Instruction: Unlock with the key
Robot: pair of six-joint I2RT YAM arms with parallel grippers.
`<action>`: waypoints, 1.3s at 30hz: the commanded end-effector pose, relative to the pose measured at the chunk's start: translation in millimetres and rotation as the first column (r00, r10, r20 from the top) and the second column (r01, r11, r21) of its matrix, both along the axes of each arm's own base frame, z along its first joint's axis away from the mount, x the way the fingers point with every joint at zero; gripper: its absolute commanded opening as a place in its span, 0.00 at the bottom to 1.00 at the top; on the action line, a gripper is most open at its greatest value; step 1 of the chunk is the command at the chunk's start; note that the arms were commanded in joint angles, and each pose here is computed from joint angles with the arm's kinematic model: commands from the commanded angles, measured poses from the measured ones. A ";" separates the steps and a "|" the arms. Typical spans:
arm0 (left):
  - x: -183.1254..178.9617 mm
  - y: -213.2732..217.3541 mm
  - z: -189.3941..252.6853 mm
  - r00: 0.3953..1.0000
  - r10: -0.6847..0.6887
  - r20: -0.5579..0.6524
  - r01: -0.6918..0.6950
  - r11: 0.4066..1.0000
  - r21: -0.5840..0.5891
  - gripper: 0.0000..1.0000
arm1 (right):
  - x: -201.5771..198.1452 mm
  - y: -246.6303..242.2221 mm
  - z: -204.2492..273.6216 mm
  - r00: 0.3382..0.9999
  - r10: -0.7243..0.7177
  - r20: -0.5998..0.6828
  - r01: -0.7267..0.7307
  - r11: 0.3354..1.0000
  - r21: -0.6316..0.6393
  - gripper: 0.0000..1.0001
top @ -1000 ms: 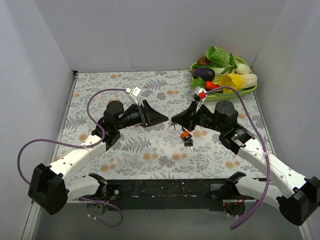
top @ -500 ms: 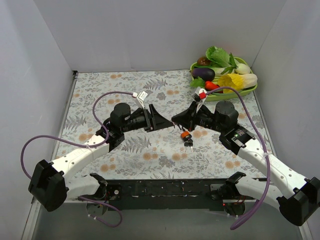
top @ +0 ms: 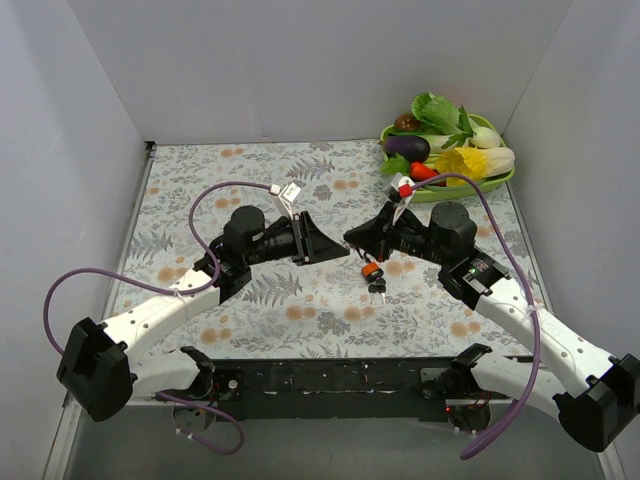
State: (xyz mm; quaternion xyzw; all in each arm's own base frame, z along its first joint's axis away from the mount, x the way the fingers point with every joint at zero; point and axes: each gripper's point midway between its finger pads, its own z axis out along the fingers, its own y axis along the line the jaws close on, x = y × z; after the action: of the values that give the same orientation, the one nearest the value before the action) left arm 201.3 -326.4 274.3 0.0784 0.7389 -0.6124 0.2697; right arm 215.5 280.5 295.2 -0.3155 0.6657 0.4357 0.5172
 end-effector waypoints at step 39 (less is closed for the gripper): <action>-58.4 28.1 -29.2 0.891 -0.444 0.090 0.376 0.836 0.399 0.00 | -84.9 -6.6 2.8 0.900 0.435 -0.042 -0.432 0.900 0.065 0.66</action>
State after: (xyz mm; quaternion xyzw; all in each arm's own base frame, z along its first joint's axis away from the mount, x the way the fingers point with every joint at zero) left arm 162.2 -309.2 239.2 0.2698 0.7915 -0.5089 0.2042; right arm 171.8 271.9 281.5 -0.3640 0.6494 0.5000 0.4424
